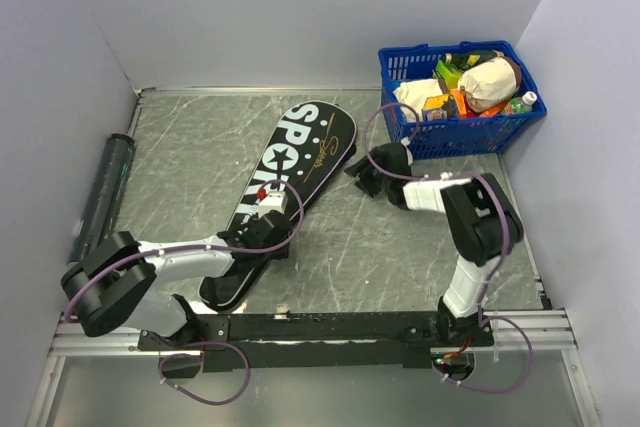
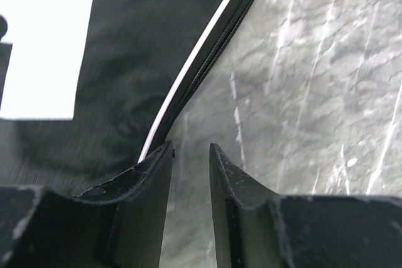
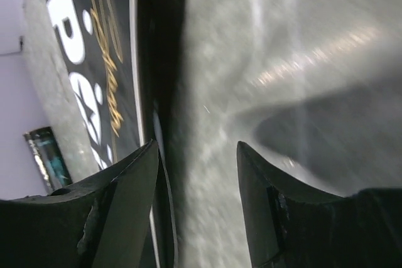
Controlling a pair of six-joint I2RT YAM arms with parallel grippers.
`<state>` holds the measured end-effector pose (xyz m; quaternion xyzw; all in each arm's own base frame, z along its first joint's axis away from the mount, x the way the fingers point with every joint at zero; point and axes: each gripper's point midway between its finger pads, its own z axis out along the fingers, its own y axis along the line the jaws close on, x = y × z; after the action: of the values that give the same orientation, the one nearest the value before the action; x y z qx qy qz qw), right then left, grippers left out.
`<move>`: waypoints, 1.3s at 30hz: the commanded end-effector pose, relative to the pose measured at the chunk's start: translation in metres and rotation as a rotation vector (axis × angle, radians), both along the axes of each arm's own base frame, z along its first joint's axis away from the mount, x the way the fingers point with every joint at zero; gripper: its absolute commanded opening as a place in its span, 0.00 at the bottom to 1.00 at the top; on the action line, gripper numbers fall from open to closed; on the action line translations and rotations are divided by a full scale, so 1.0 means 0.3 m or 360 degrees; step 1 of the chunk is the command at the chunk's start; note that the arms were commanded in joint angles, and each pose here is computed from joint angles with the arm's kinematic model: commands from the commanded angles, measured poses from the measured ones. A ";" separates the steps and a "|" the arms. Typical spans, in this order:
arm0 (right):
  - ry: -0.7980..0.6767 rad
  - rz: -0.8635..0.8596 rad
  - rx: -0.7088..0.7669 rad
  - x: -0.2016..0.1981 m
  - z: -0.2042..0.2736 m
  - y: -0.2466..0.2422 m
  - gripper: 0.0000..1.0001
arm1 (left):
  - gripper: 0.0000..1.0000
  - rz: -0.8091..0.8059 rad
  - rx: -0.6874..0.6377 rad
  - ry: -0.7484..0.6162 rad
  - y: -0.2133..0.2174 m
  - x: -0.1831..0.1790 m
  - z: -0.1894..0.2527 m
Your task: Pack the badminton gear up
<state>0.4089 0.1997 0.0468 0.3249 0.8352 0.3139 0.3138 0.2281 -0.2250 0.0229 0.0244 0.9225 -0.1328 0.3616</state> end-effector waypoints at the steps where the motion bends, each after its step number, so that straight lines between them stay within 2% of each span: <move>1: -0.0161 0.0014 0.0138 0.148 0.076 0.081 0.61 | 0.36 0.0009 0.0044 0.0100 0.058 -0.061 -0.040; 7: -0.0255 -0.0005 0.0145 0.273 0.113 0.121 0.62 | 0.35 -0.0019 0.0013 0.0123 0.052 -0.079 -0.050; 13: -0.0211 -0.0022 0.0104 0.321 0.069 0.138 0.60 | 0.35 -0.0024 0.0021 0.0124 0.051 -0.078 -0.053; 15: -0.0191 -0.0039 0.0089 0.321 0.047 0.133 0.49 | 0.35 -0.0012 0.0019 0.0109 0.054 -0.074 -0.047; 16: -0.0177 -0.0046 0.0085 0.314 0.033 0.129 0.35 | 0.35 -0.0005 0.0021 0.0112 0.059 -0.075 -0.047; 19: -0.0183 -0.0059 0.0088 0.289 0.018 0.120 0.12 | 0.34 0.0037 0.0016 0.0102 0.071 -0.071 -0.042; 23: -0.0164 -0.0040 0.0072 0.246 -0.009 0.111 0.00 | 0.34 0.0121 0.0029 0.0111 0.105 -0.062 -0.046; 29: -0.0128 -0.0054 0.0074 0.118 -0.022 0.076 0.00 | 0.35 0.0327 -0.0015 0.0085 0.181 -0.023 -0.020; 30: -0.0156 -0.0043 0.0083 0.097 0.013 0.084 0.00 | 0.36 0.0357 -0.0016 0.0088 0.195 -0.022 -0.021; 37: -0.0058 -0.0052 0.0065 -0.123 -0.029 0.026 0.00 | 0.37 0.0542 -0.0038 0.0079 0.268 0.016 -0.001; 38: -0.0090 -0.0051 0.0087 -0.141 0.002 0.023 0.00 | 0.36 0.0555 -0.0040 0.0076 0.273 0.019 0.001; 39: -0.0043 -0.0053 0.0069 -0.196 -0.038 0.000 0.00 | 0.36 0.0559 -0.0047 0.0076 0.276 0.020 0.001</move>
<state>0.3880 0.2059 0.0371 0.3452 0.8115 0.3289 0.3380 0.2311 -0.1604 0.0230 -0.1139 0.9244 -0.1059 0.3483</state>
